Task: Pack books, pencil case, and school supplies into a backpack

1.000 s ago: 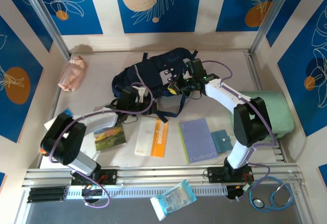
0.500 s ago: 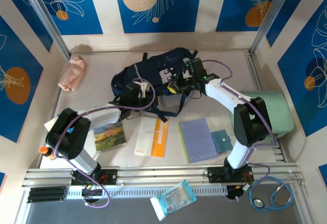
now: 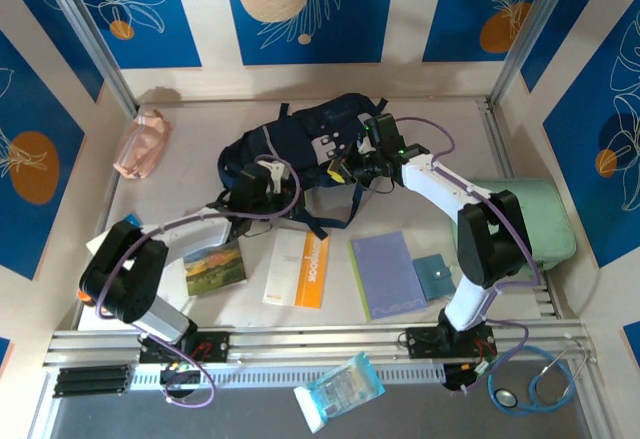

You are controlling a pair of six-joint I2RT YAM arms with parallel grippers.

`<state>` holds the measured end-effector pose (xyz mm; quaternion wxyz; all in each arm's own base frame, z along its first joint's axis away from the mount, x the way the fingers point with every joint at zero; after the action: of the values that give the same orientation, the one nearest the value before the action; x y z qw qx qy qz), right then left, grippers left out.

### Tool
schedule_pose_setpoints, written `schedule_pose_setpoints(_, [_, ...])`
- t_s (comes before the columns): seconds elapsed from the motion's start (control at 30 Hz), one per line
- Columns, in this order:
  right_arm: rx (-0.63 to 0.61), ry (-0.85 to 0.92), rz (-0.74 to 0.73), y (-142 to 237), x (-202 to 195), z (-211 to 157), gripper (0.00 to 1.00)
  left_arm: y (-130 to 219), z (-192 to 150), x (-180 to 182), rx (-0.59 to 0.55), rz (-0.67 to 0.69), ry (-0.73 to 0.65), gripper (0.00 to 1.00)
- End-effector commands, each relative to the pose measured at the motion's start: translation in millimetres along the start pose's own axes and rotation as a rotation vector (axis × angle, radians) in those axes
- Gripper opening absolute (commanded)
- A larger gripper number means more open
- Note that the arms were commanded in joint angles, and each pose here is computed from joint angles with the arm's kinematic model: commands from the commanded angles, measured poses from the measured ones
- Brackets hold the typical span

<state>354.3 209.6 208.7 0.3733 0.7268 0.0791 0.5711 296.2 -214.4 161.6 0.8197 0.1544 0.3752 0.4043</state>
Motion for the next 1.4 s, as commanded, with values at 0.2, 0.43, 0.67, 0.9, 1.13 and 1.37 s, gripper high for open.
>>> schedule_pose_setpoints(0.2, [0.041, 0.027, 0.085, 4.2, 18.3, -0.6, 0.0, -0.6, 2.4, -2.8, -0.013, 0.001, -0.023, 0.27])
schedule_pose_setpoints(0.43, [0.042, 0.028, 0.086, 4.8, 19.0, -1.6, 0.0, -9.9, 9.4, -4.9, -0.02, -0.012, -0.023, 0.28])
schedule_pose_setpoints(0.67, [0.047, 0.026, 0.088, 3.8, 19.5, -2.6, 0.0, -13.2, 14.0, -5.0, -0.041, -0.008, -0.025, 0.32])
schedule_pose_setpoints(0.9, [0.045, 0.028, 0.087, 3.7, 19.9, -2.2, 0.0, -10.3, 11.5, -2.3, -0.048, 0.007, -0.028, 0.19])
schedule_pose_setpoints(1.13, [0.038, 0.024, 0.078, 2.6, 16.8, -0.5, 0.0, -1.4, 3.7, 1.9, -0.034, 0.043, -0.034, 0.04])
schedule_pose_setpoints(1.37, [0.015, 0.02, 0.063, 5.3, 12.5, 5.1, 0.0, 9.7, -3.9, 2.9, -0.001, 0.059, -0.031, 0.0])
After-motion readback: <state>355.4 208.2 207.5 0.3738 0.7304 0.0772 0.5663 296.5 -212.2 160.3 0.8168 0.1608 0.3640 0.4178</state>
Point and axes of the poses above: each hand's point on the last joint's axis, 136 mm out from that joint toward the fingers, its own y axis back along the fingers, its own x axis along the line the jaws close on, z = x × y, the point moved 8 cm from there along y, back along the fingers, and after that the axes turned 4 degrees about -y, right-handed, at the moved point
